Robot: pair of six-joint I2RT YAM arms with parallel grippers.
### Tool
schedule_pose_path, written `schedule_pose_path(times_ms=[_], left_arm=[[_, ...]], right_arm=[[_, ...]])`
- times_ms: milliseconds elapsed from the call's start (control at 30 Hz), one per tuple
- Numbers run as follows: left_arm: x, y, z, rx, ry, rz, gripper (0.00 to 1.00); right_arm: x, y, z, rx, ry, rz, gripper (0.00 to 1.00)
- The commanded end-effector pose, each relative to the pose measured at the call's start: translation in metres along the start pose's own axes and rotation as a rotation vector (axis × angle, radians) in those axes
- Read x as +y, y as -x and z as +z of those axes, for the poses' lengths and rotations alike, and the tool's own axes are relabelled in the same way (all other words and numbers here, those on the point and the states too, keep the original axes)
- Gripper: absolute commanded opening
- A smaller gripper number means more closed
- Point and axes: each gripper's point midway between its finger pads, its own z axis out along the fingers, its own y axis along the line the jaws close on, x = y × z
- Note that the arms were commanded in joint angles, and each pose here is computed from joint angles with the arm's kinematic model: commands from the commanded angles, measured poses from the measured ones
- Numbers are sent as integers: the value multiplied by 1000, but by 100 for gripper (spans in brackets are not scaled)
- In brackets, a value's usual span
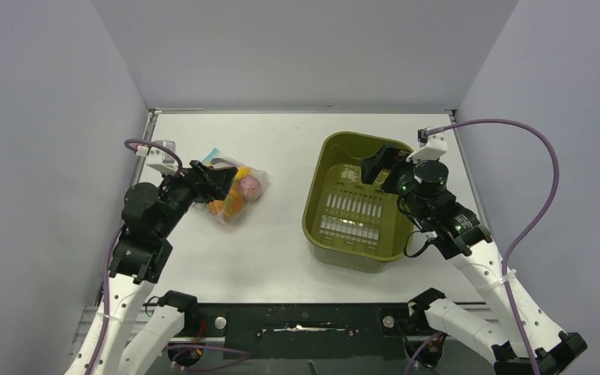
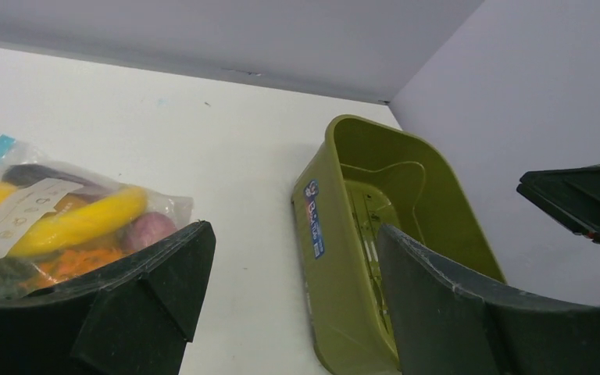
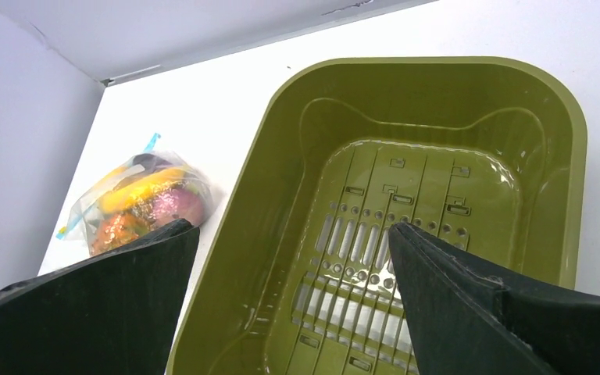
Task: Place the food in the zip-top bag and seal the zipper
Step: Reset both arms
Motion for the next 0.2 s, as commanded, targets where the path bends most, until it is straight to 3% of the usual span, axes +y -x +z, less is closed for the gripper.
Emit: schedule_pose_path(times_ms=[0, 167], left_arm=[[-25, 22, -4, -89, -107, -5, 76], [-17, 20, -4, -83, -72, 11, 76]], right_arm=[[12, 24, -6, -72, 43, 25, 98], [12, 19, -4, -59, 48, 30, 98]])
